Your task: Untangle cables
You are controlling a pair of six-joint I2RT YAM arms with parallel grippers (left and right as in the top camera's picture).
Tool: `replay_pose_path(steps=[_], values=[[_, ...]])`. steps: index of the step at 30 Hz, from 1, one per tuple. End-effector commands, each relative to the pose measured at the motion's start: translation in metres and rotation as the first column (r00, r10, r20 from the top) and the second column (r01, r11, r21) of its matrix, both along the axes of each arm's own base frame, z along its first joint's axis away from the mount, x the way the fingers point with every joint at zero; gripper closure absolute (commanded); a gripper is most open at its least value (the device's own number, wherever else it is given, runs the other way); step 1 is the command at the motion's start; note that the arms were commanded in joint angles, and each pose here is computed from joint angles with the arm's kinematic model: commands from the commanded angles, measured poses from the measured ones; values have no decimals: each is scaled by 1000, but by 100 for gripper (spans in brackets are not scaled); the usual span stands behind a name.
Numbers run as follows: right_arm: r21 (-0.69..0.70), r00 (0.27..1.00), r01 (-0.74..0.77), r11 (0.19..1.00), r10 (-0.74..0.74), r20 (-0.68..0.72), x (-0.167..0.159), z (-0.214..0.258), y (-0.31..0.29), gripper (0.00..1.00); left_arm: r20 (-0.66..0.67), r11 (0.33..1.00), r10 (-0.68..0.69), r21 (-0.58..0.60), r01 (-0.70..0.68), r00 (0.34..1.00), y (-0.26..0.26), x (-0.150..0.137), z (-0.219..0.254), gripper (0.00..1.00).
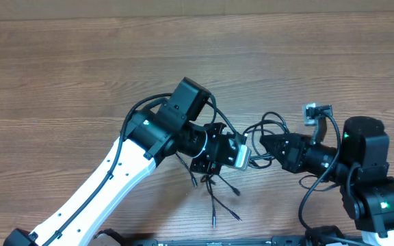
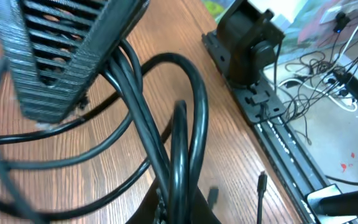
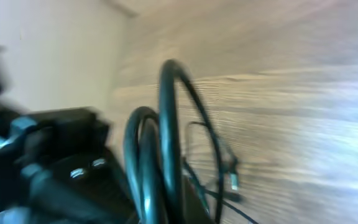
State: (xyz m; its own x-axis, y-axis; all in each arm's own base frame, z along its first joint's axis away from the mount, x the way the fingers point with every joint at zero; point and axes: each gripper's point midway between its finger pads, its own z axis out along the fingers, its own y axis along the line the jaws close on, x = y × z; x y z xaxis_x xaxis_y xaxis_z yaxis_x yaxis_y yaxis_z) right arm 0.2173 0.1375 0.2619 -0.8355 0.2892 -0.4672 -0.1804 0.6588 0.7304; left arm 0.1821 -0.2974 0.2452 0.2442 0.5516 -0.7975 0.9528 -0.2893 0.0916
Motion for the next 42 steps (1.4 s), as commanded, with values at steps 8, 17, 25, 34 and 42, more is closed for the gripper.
replay_pose_path(steps=[8,17,25,34,42], values=[[-334,908,392,857,-419,-10,18,-37,-83,96,20,951,289,113,-289,957,8,43,-6,96],[-436,863,437,787,-504,-45,9,-54,-104,96,24,839,543,32,-544,839,1,91,15,96],[-469,858,411,782,-506,-93,13,-67,-104,96,104,803,593,-137,-580,798,-1,109,58,96],[-472,843,428,771,-529,-98,17,-69,-106,96,284,810,586,-242,-534,759,19,100,99,96],[-471,845,416,778,-522,-115,14,-71,-105,93,388,825,562,-325,-463,730,36,77,136,96]])
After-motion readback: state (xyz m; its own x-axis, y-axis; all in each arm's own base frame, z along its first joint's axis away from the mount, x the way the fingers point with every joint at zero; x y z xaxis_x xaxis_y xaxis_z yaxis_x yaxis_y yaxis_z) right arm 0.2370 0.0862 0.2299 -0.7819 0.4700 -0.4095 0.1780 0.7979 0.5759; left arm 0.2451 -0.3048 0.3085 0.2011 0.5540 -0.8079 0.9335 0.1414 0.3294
